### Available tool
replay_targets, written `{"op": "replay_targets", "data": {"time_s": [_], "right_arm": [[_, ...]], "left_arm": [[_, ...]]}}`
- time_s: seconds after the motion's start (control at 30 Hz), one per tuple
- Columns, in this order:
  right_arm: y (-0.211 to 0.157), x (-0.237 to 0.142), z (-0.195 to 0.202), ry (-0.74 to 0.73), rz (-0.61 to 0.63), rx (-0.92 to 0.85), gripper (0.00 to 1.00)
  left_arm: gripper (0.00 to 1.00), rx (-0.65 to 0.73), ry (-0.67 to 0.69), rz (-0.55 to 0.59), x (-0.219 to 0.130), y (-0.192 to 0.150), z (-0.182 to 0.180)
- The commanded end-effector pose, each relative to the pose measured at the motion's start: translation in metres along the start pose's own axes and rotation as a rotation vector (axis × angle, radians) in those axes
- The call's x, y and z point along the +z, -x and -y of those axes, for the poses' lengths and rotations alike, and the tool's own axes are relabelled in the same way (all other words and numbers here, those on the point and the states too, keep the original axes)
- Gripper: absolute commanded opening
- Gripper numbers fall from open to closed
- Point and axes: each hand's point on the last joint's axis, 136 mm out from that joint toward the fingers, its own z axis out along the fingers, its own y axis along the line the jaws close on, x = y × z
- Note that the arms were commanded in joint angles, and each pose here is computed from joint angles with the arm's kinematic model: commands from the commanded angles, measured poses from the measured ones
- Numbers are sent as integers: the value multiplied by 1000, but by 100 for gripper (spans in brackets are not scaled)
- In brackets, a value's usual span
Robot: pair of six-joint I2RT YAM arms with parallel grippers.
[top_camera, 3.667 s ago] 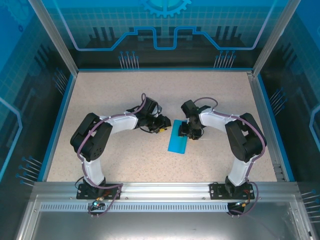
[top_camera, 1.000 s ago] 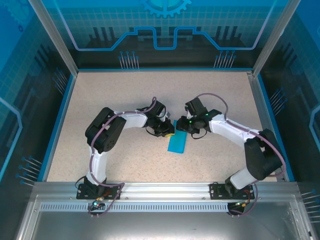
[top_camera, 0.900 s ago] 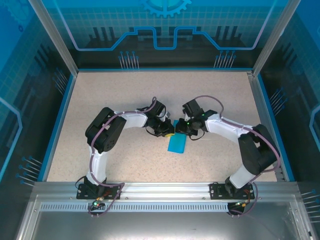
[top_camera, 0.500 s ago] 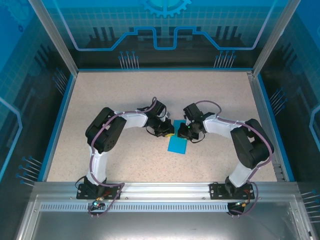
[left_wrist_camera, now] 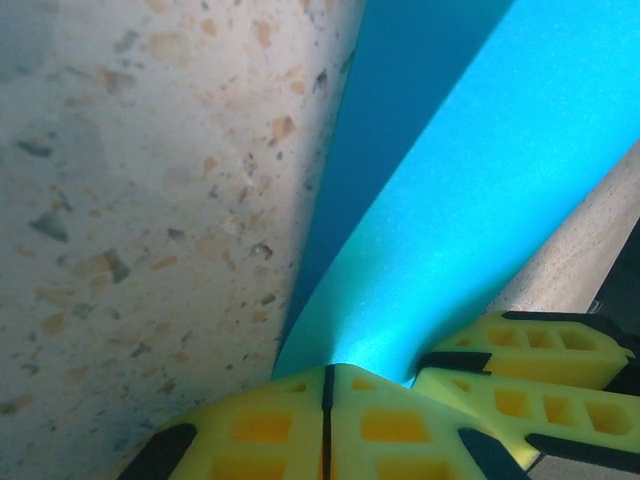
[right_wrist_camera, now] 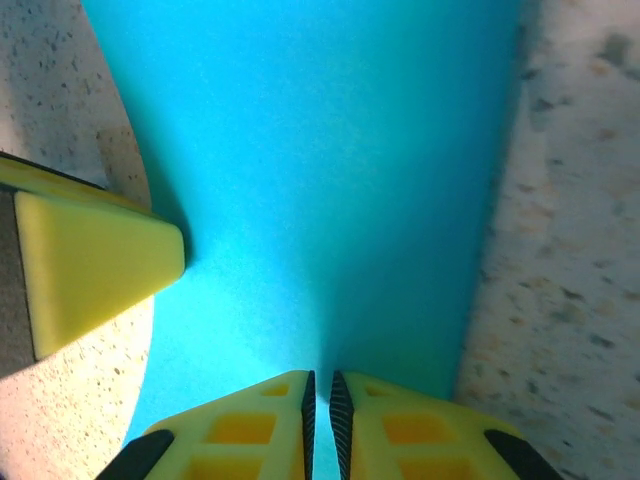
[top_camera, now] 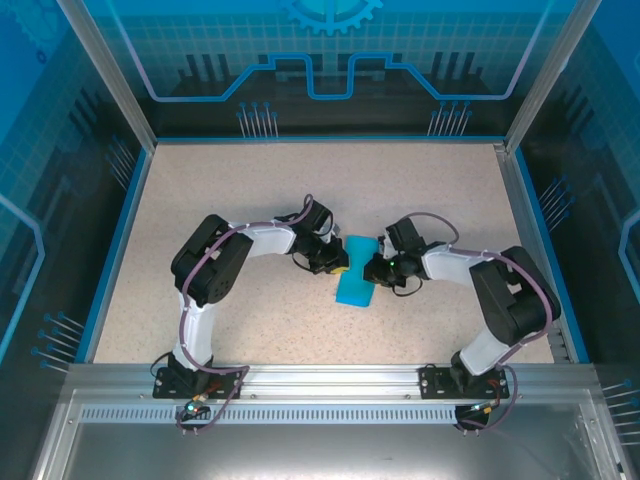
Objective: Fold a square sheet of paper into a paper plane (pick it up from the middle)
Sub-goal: Fold the square sheet of paper in half at the center of the table.
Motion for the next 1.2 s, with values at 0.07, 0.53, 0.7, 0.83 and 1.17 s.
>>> {"op": "replay_targets", "data": {"time_s": [0.07,0.53,0.7,0.83,1.17], "right_arm": [[-18,-15,44,-62,-5,56,16],[19,-28,-55,120,60,-100,15],[22,-3,-56,117,20,-83,14],[27,3,-43,98,17,-63,14],[27,8,15,16,30,38,13]], "left_arm": [[9,-191,325,-94,27,-43,-109],[9,-185,311,-91,25,-40,-102],[9,-191,312,-91,26,-40,-102],[9,-196,320,-94,25,-41,-104],[9,-205,332,-108,27,-45,-109]]}}
